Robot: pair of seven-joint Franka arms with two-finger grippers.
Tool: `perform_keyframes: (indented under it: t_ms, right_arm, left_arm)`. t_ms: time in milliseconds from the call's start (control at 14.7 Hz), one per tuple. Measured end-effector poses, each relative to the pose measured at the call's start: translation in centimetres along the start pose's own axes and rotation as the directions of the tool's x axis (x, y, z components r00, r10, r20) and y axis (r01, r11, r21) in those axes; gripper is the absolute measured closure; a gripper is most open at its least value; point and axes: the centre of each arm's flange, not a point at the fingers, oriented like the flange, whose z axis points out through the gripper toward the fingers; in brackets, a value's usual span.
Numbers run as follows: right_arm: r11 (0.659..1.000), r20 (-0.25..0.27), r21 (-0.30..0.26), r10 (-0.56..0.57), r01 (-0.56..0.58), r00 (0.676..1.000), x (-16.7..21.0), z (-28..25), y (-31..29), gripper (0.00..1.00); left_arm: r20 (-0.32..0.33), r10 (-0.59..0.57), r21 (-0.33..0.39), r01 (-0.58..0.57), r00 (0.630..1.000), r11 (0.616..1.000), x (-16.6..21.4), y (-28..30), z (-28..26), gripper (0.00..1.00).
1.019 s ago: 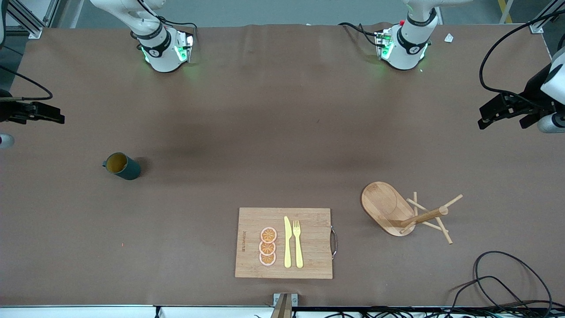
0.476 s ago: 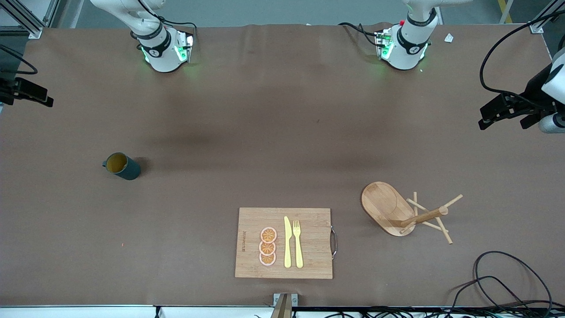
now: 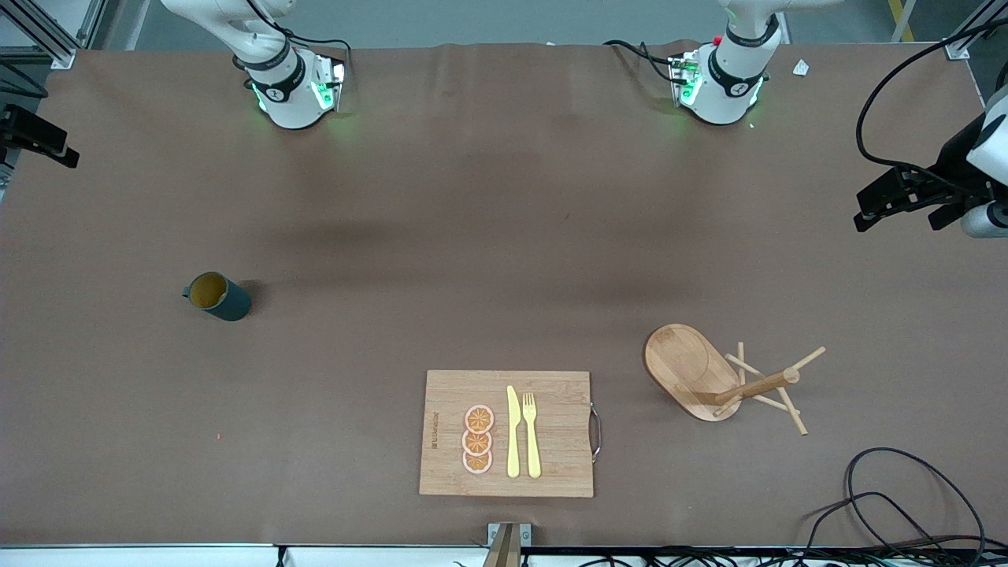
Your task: Transfer cup from left to right arm and place
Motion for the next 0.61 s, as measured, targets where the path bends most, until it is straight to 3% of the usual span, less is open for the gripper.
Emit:
perform_keyframes:
  t_ms: [611]
  right_arm:
    - [1.000,-0.017,0.031,-0.002,0.003,1.000,0.24,0.03,-0.11,0.00]
  left_arm:
    - [0.000,0.000,0.000,0.000,1.000,1.000,0.00,0.00,0.00,0.00]
